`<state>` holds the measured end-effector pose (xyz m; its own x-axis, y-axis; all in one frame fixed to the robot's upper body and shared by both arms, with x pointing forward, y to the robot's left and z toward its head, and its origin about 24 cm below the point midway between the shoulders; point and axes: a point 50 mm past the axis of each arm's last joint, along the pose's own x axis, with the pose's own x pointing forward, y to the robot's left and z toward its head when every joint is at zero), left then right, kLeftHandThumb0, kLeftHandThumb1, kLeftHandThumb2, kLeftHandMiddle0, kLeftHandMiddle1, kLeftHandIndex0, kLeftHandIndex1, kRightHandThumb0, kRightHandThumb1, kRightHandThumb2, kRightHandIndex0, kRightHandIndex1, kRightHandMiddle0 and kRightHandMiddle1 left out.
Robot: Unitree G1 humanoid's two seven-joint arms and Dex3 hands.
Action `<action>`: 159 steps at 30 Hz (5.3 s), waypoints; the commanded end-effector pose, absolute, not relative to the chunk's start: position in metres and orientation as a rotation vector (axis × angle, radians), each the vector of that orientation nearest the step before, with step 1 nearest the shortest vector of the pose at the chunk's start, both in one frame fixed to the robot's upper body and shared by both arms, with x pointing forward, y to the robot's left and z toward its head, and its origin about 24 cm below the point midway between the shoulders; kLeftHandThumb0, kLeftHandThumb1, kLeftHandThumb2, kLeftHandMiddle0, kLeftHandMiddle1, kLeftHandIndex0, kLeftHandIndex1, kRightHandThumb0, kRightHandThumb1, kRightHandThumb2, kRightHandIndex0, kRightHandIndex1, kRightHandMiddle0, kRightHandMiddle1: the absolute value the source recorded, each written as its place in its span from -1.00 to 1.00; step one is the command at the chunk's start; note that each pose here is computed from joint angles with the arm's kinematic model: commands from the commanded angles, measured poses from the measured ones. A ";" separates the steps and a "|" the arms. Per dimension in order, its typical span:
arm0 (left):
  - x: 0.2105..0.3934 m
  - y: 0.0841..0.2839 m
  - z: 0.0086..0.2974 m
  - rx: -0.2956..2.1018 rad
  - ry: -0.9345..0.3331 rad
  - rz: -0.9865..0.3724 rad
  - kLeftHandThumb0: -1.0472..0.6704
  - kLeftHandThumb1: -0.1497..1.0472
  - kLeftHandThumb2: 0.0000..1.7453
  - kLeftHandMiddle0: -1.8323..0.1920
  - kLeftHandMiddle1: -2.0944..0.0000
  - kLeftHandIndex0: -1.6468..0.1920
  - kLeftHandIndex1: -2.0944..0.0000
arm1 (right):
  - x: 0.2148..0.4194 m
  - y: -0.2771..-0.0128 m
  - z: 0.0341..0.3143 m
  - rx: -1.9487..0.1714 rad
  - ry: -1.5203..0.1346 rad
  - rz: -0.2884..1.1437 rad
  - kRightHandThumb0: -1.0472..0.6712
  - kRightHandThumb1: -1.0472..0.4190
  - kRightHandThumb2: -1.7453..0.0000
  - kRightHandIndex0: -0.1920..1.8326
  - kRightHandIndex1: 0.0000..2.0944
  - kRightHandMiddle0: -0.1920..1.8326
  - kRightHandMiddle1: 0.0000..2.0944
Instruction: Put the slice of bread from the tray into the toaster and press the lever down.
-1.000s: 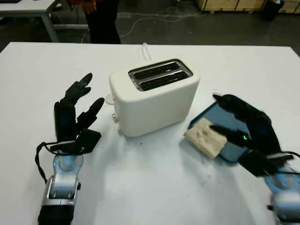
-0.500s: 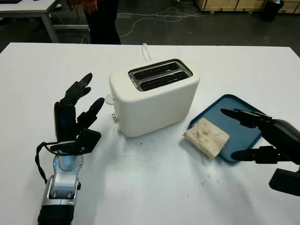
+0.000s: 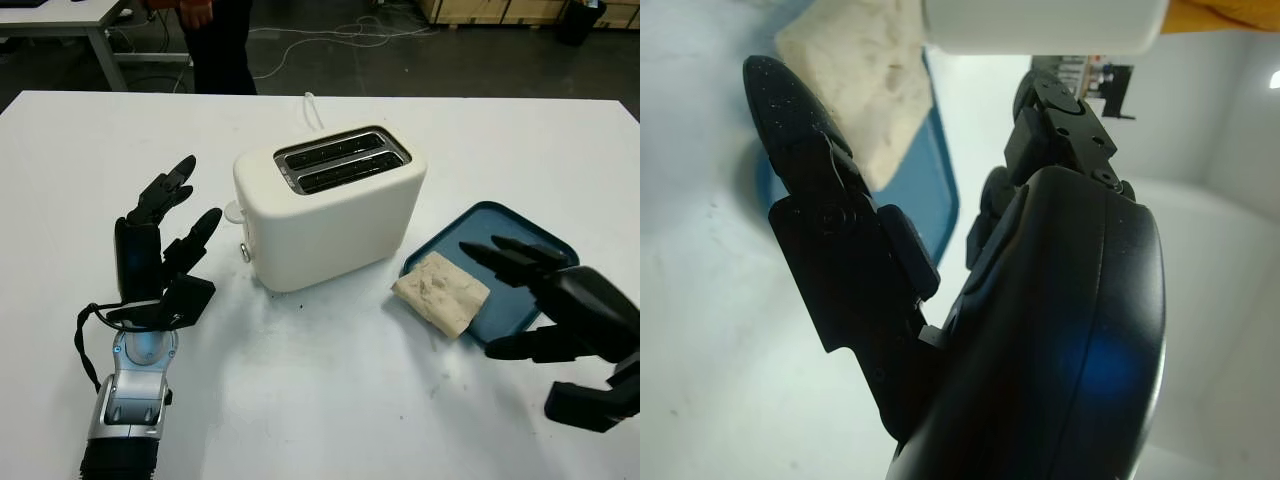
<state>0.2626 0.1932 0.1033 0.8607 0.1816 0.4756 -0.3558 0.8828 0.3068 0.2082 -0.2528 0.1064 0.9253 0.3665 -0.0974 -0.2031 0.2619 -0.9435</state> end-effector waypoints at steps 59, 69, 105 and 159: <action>0.260 0.194 0.109 0.391 -0.487 0.298 -0.45 0.79 -0.71 0.26 0.47 0.08 1.00 | 0.216 -0.228 0.049 -1.613 -0.394 0.150 -0.24 -0.69 0.98 -0.38 -0.92 -0.32 -0.96; 0.259 0.194 0.110 0.393 -0.490 0.298 -0.45 0.79 -0.70 0.27 0.47 0.09 1.00 | 0.217 -0.225 0.048 -1.612 -0.585 0.064 -0.20 -0.80 0.99 -0.11 0.01 0.14 -0.76; 0.261 0.192 0.109 0.390 -0.491 0.290 -0.46 0.79 -0.71 0.27 0.46 0.08 1.00 | 0.249 -0.260 0.134 -1.207 -0.620 -0.172 -0.25 -0.83 0.69 -0.04 0.67 -0.31 0.67; 0.258 0.192 0.107 0.378 -0.480 0.305 -0.47 0.79 -0.72 0.26 0.48 0.07 1.00 | 0.402 -0.159 0.272 -0.493 -0.181 0.727 -0.13 -0.83 0.65 0.31 0.67 0.10 0.67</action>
